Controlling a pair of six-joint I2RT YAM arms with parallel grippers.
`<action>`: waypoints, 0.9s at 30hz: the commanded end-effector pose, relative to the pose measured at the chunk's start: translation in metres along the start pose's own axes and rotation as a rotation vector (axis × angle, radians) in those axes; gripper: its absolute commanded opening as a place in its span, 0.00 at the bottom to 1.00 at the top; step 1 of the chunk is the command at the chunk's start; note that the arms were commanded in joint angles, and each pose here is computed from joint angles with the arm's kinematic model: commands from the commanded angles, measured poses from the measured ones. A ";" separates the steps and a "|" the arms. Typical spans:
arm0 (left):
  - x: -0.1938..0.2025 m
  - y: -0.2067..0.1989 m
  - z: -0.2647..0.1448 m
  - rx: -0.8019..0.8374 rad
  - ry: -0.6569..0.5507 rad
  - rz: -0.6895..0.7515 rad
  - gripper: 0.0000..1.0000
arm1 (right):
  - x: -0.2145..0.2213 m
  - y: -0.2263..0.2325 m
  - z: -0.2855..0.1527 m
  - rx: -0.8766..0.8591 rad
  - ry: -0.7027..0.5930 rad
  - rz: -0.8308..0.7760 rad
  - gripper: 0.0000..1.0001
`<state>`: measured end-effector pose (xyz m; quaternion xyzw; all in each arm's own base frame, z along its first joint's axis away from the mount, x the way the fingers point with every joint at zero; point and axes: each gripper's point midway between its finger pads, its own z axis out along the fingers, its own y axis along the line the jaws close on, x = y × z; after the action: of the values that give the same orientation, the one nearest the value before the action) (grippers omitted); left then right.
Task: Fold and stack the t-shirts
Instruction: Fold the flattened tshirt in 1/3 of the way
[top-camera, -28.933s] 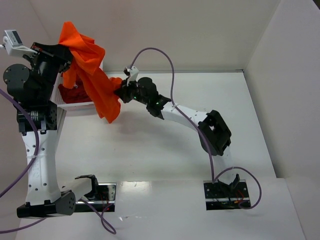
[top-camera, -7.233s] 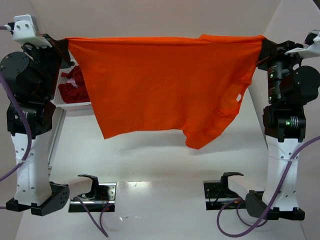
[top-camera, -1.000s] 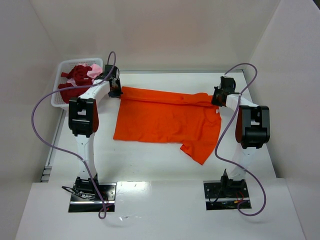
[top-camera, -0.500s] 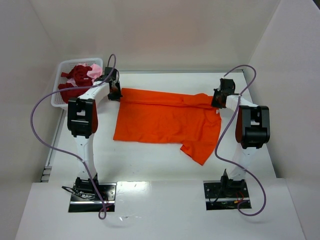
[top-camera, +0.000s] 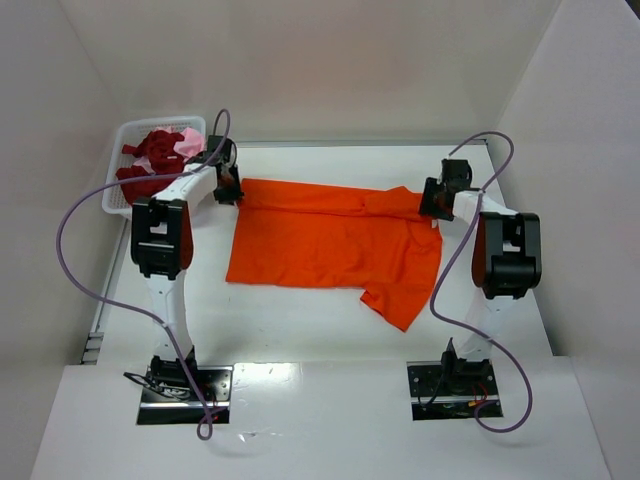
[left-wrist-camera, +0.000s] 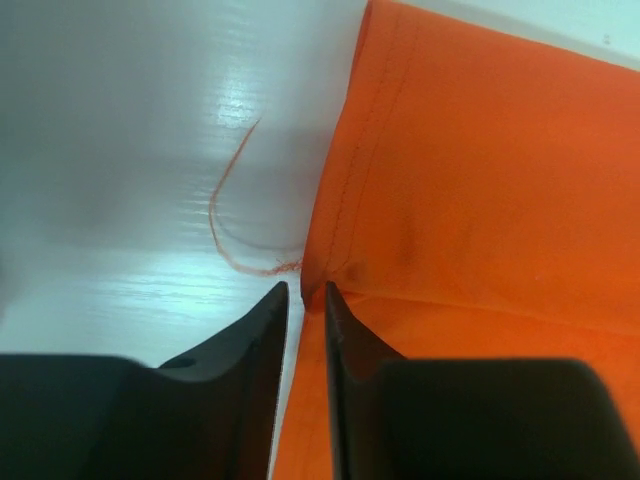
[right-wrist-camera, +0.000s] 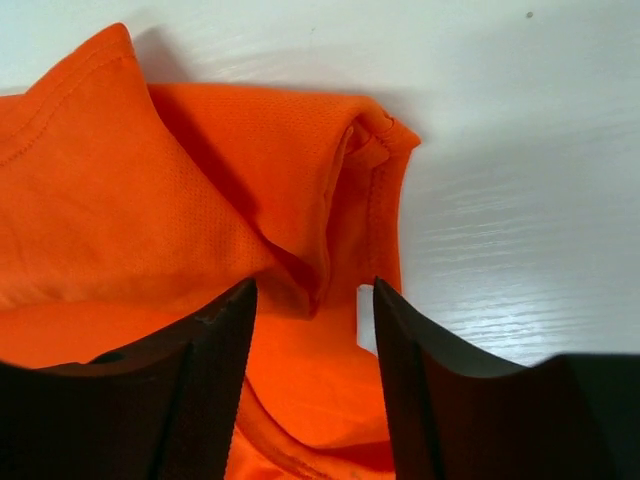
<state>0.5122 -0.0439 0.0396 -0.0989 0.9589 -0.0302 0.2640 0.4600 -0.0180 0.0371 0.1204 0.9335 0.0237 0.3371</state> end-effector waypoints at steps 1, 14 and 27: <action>-0.026 -0.003 -0.034 0.016 -0.088 -0.016 0.34 | -0.047 0.000 -0.032 -0.009 -0.124 0.004 0.57; -0.088 -0.060 -0.072 0.153 -0.261 0.058 0.81 | -0.120 0.051 -0.047 -0.249 -0.275 -0.005 0.87; -0.067 -0.108 -0.017 0.104 -0.230 0.190 0.83 | -0.092 0.061 0.005 -0.223 -0.140 -0.046 0.90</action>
<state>0.5782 -0.1373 0.1031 -0.0100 0.9242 -0.0737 0.3747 0.5316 0.0141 0.0834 0.0788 0.9073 0.1154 0.3966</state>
